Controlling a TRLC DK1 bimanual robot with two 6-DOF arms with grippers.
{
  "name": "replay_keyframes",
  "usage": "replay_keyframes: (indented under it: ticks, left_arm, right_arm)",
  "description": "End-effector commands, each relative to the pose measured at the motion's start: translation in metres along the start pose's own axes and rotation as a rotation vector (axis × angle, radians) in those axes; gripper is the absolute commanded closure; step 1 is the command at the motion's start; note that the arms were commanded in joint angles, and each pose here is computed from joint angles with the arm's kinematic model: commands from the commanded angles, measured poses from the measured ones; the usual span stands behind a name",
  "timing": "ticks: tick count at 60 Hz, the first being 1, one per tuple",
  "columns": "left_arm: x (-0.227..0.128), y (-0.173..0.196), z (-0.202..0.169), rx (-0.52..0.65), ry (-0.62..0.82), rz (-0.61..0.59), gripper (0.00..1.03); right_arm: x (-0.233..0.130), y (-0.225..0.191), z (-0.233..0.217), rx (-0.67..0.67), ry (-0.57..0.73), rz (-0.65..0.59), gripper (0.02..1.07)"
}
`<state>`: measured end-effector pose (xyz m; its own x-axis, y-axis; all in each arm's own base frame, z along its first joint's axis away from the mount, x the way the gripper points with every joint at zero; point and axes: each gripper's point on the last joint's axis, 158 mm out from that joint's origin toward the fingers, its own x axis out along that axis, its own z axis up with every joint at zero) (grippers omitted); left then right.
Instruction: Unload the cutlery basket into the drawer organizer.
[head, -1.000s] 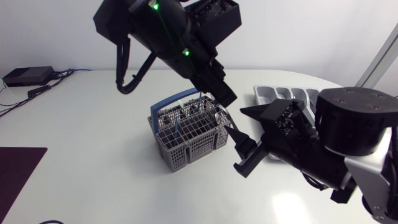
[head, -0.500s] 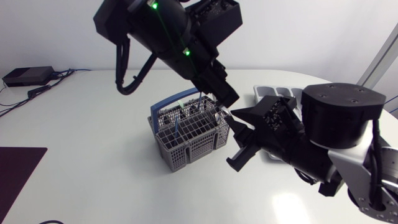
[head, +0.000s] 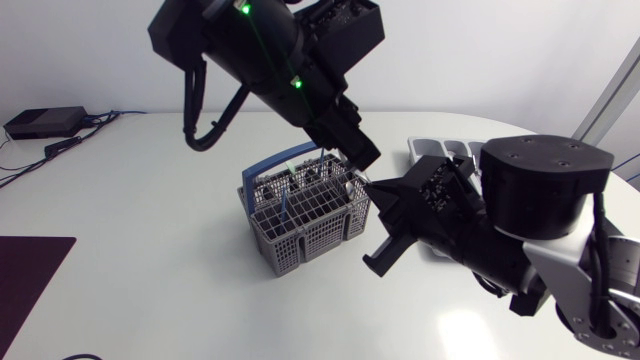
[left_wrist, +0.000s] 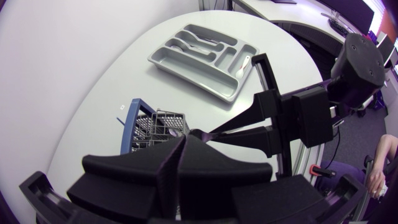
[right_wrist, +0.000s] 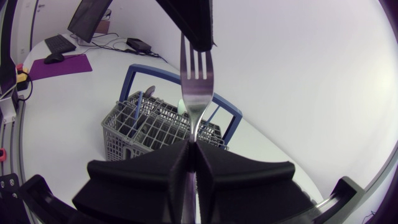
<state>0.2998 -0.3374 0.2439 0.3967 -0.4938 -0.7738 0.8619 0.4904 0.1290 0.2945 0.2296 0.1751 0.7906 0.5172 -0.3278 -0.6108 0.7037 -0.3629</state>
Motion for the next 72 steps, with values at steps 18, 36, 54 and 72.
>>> replay_keyframes:
  ticks: [18, 36, 54, 72]
  left_arm:
    - [-0.003, 0.003, 0.007, -0.035, -0.021, -0.001, 0.51]
    - [-0.03, 0.027, 0.028, -0.052, -0.125, 0.055, 0.11]
    - [-0.059, 0.067, 0.022, 0.008, -0.165, 0.148, 0.07]
    - [-0.058, 0.071, -0.01, 0.19, -0.096, 0.168, 0.07]
  right_arm:
    - [-0.002, 0.004, 0.001, -0.014, 0.007, 0.019, 0.97]
    - [-0.006, -0.016, -0.025, 0.02, 0.078, 0.011, 0.98]
    - [-0.008, -0.096, -0.082, 0.175, 0.212, -0.101, 0.97]
    - [-0.004, -0.184, -0.138, 0.348, 0.318, -0.221, 0.97]
